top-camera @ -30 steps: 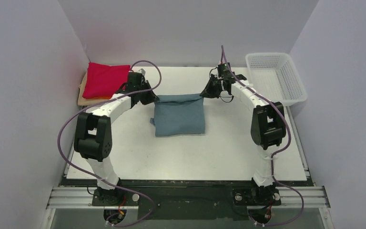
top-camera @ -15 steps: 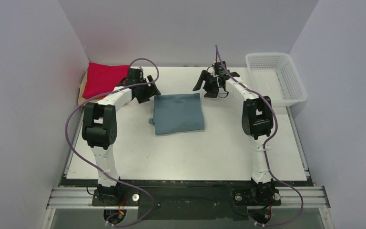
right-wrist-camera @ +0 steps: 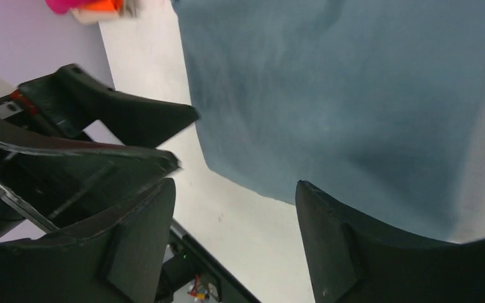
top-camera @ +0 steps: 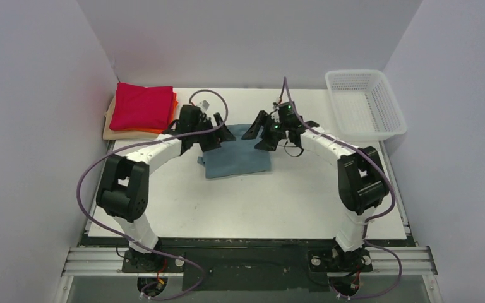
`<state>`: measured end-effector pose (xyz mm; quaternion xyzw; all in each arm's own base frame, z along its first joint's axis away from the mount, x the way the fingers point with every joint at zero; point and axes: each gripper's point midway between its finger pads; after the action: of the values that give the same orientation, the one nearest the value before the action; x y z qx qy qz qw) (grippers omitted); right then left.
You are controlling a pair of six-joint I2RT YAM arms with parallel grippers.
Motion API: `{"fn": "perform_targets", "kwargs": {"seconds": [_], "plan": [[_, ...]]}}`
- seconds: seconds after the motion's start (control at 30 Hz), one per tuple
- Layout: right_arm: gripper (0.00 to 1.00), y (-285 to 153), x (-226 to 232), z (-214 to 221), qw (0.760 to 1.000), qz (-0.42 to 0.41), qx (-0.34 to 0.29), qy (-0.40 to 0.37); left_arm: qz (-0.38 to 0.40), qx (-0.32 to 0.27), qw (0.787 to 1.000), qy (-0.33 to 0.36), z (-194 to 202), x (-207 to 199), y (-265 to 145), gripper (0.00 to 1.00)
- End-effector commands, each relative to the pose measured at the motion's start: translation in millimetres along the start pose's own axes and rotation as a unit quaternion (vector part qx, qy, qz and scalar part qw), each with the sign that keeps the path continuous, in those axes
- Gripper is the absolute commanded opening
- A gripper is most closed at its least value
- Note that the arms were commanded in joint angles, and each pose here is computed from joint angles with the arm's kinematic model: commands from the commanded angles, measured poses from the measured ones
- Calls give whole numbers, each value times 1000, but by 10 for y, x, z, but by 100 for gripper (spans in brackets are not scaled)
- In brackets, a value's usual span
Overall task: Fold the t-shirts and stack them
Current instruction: Smooth out wrinkles on the folded tshirt, then put the neatly folded tshirt into the corner of the board with the left arm
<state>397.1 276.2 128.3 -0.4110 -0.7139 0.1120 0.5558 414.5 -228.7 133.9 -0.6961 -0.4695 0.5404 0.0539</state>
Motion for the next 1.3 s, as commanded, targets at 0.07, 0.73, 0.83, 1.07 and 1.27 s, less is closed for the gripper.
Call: {"fn": "perform_targets", "kwargs": {"seconds": [0.07,0.73,0.83,1.07,1.27], "plan": [[58,465,-351,491,996,2,42,83,-3,84,995,-54,677,363,261,90],[70,-189,-1094,253,991,121,23,57,-55,36,997,-32,418,660,-305,92],[78,-497,-766,18,994,104,-13,16,-72,3,997,-7,213,545,-480,92],[90,-1136,-840,137,984,163,-68,-36,-183,-4,983,24,-23,829,-532,92],[90,-1557,-1034,247,966,237,-81,-71,-195,34,980,22,2,919,-237,93]]}}
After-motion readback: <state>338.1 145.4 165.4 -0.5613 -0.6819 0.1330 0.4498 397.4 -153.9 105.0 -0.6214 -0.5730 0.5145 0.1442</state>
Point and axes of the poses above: each gripper's point midway between its finger pads, its own y axis out along the fingers, its own x axis along the line the jaws close on, z = x × y, and after that the axes turned 4 degrees about -y, right-handed
